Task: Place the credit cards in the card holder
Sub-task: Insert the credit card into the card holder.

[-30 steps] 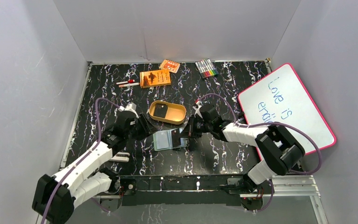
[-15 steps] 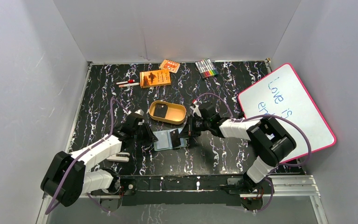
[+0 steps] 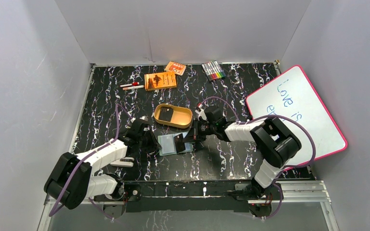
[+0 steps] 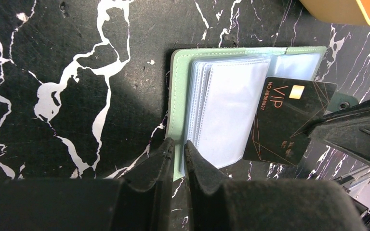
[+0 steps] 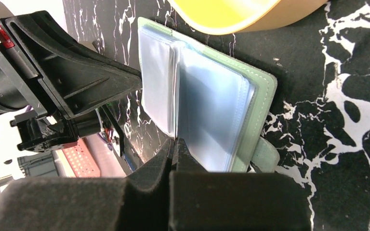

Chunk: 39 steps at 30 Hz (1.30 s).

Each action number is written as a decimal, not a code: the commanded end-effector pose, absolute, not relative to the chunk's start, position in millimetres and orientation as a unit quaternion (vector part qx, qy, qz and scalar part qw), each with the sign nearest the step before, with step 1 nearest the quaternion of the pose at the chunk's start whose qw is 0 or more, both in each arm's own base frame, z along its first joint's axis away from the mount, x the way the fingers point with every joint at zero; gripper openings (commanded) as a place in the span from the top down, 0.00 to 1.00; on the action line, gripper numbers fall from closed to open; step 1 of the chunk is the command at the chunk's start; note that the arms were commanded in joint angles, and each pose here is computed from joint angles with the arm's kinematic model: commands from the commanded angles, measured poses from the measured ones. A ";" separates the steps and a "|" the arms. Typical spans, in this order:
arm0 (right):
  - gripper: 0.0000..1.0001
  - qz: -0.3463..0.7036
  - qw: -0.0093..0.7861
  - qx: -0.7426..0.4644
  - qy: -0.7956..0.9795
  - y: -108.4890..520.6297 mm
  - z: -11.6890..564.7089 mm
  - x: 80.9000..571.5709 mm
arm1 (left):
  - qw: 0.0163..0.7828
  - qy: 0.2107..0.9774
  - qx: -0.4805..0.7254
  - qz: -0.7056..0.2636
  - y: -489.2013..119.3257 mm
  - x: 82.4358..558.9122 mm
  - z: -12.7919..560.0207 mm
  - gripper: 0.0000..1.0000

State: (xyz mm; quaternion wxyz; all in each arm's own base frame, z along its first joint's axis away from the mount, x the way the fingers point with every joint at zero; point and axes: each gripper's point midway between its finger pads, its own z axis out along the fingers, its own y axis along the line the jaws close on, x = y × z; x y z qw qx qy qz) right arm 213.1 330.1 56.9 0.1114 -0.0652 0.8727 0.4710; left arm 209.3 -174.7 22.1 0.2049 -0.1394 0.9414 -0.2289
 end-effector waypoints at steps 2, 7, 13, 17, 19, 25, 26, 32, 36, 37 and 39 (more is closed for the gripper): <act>1.00 0.505 0.135 -0.078 0.849 345.8 78.6 228.8 | 0.205 0.944 -0.145 -0.213 -167.0 205.3 16.9 0.89; 1.00 0.512 0.128 -0.071 0.846 348.5 76.4 229.1 | 0.202 0.945 -0.145 -0.213 -167.0 203.8 15.6 0.90; 1.00 0.521 0.127 -0.065 0.841 351.4 78.0 230.5 | 0.202 0.945 -0.144 -0.213 -166.5 202.6 15.9 0.91; 1.00 0.524 0.121 -0.065 0.841 353.1 76.6 230.4 | 0.201 0.945 -0.144 -0.213 -166.7 202.5 15.7 0.91; 1.00 0.522 0.121 -0.063 0.842 352.8 75.1 230.6 | 0.200 0.945 -0.144 -0.214 -166.8 202.2 15.4 0.91; 1.00 0.515 0.108 -0.047 0.849 349.8 66.5 227.3 | 0.199 0.945 -0.144 -0.213 -166.8 202.0 14.8 0.91; 1.00 0.513 0.106 -0.040 0.851 348.4 64.9 226.4 | 0.200 0.946 -0.144 -0.212 -166.5 202.0 14.9 0.91; 1.00 0.496 0.098 -0.016 0.863 339.2 53.9 220.6 | 0.203 0.946 -0.145 -0.209 -164.7 202.0 15.5 0.92; 1.00 0.481 0.104 -0.003 0.871 332.8 49.9 221.1 | 0.204 0.946 -0.145 -0.208 -164.3 202.7 16.1 0.92; 1.00 0.478 0.104 -0.002 0.872 331.8 49.2 221.1 | 0.205 0.946 -0.144 -0.208 -164.4 202.9 16.4 0.92; 1.00 0.478 0.103 -0.002 0.872 330.9 48.7 220.7 | 0.205 0.946 -0.145 -0.207 -164.1 203.1 16.3 0.92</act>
